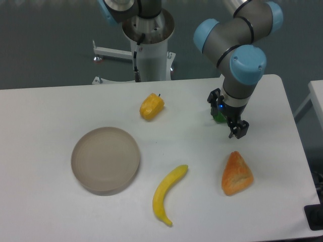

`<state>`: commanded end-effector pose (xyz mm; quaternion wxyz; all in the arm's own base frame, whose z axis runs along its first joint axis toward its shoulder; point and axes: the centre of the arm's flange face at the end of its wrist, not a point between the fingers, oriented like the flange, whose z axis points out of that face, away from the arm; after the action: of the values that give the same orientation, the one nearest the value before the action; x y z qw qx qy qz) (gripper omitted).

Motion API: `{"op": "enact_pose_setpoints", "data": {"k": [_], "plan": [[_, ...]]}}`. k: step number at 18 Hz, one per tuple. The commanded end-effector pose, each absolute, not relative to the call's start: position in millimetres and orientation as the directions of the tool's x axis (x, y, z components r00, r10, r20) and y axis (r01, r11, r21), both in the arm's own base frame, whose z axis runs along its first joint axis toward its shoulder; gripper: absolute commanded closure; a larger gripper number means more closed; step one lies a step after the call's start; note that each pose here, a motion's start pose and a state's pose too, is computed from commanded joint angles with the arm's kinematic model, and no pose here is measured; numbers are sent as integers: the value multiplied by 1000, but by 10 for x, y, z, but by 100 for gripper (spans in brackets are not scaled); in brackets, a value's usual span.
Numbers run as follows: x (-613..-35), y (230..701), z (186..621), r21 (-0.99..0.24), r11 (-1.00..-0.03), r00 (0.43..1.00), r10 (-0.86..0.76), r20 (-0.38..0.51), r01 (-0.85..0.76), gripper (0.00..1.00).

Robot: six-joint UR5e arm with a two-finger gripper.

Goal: Pick up the green pepper from the table

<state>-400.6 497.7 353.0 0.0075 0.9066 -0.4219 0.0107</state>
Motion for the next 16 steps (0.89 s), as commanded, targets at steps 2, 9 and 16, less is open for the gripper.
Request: {"op": "enact_pose_setpoints", "data": {"k": [2, 9, 16], "plan": [[-4034, 4869, 3521, -2, -603, 603, -797, 31, -798, 0], [-4320, 4170, 3039, -81, -297, 288, -951, 112, -951, 0], [-4251, 4146, 2869, -101, -305, 292, -948, 125, -947, 0]]}}
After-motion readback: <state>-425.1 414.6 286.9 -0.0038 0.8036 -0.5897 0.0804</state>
